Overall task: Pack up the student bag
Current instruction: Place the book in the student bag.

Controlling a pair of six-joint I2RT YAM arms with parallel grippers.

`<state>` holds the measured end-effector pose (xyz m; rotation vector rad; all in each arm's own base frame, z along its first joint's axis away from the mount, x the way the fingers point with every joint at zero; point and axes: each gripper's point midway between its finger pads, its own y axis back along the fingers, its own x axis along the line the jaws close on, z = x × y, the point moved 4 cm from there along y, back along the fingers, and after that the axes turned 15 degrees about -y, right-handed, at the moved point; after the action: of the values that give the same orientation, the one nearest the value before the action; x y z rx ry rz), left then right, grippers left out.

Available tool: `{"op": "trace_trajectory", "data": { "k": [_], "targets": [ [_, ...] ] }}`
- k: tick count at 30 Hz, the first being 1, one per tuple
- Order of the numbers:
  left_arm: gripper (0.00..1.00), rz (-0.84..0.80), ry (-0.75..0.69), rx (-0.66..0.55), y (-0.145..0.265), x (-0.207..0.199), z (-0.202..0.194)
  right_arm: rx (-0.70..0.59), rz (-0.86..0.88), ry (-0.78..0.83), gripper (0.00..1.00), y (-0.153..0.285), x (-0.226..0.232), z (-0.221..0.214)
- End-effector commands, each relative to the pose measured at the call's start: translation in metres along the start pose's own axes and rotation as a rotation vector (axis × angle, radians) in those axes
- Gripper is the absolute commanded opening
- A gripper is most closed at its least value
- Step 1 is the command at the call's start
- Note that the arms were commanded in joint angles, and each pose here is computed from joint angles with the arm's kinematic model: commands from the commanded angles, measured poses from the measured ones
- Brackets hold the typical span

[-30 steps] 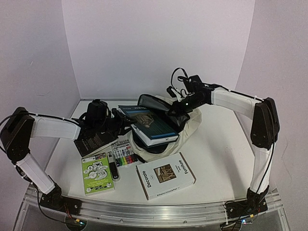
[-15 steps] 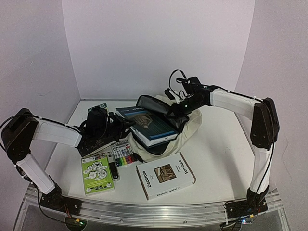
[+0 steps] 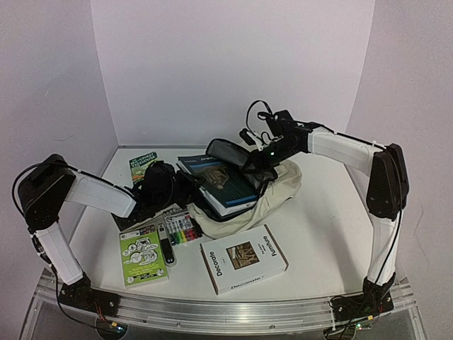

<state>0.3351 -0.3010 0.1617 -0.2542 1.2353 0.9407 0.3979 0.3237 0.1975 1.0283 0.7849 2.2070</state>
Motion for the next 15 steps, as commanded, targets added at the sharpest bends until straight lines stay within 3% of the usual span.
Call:
{"op": "trace_trajectory", "data": {
  "k": [1,9,15],
  "targets": [
    [0.0,-0.125,0.044,-0.169,-0.02,-0.036,0.03,-0.014,0.149,0.06,0.0,0.014,0.049,0.014],
    [0.0,-0.32,0.065,0.046,-0.054,-0.05,-0.002,-0.036,0.126,0.129,0.0,0.016,0.048,0.02],
    [0.0,-0.34,0.04,0.051,-0.054,-0.054,-0.009,-0.05,0.161,0.147,0.0,0.014,0.054,0.031]
  ]
}}
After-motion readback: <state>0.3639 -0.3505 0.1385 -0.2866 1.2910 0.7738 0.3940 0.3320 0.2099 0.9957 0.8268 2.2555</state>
